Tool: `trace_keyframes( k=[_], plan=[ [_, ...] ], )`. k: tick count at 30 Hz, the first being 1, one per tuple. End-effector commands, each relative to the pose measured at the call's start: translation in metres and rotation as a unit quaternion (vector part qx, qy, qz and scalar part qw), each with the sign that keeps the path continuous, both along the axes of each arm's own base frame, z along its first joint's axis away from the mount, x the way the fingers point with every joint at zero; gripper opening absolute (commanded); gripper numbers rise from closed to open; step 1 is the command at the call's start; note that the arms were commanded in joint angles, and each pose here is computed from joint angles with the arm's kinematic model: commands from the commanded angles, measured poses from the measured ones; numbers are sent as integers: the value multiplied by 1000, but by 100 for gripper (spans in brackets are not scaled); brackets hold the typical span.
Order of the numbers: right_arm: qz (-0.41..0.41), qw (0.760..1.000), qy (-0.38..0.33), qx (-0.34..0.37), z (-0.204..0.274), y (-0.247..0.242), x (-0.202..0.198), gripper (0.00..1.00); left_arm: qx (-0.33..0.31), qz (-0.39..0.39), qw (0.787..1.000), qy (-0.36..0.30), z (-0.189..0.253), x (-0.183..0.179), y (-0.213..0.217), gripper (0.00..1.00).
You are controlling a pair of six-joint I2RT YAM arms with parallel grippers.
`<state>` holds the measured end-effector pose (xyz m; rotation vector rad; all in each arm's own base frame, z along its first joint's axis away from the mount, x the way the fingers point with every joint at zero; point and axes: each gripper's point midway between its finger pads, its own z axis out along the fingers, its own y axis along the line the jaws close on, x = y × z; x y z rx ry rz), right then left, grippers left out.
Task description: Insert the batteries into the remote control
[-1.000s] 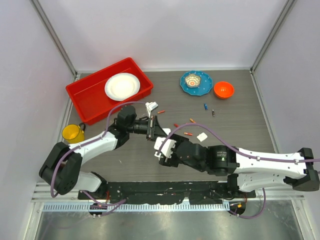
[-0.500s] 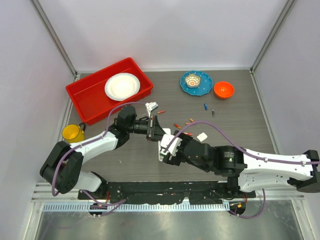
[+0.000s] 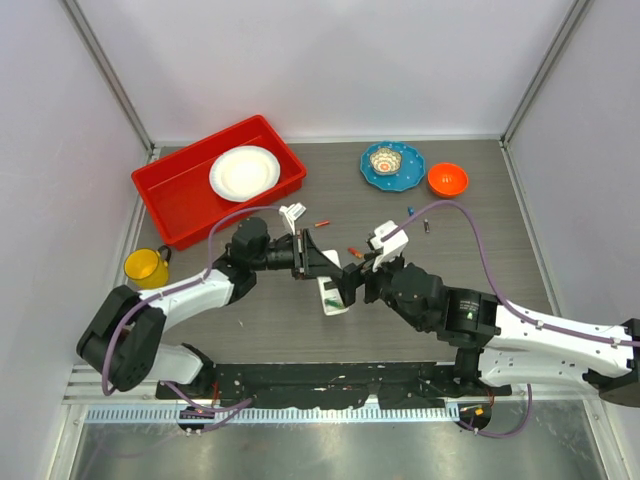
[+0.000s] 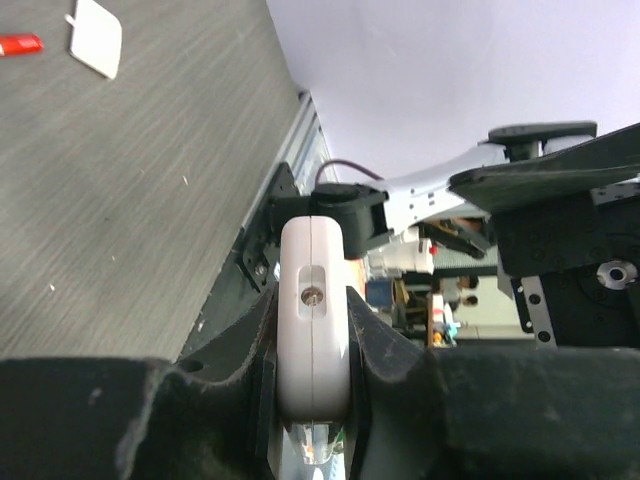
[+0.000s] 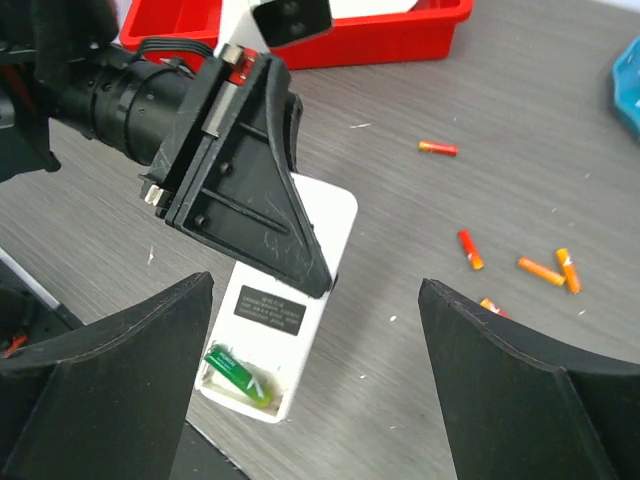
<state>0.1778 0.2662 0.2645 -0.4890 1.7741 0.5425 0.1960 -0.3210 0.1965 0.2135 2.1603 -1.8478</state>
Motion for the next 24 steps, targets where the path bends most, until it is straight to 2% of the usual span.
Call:
trace_keyframes(
  k=[1,11,24],
  plan=[
    [-30,992,63,104,4,4,1,89,-15,58,996,-62,19,16,4,0],
    [5,984,141,107,-28,20,-10,89,-34,125,989,-70,19,34,10,0],
    [-16,979,169,116,-46,17,-6,89,-67,154,982,-83,34,43,12,0]
  ],
)
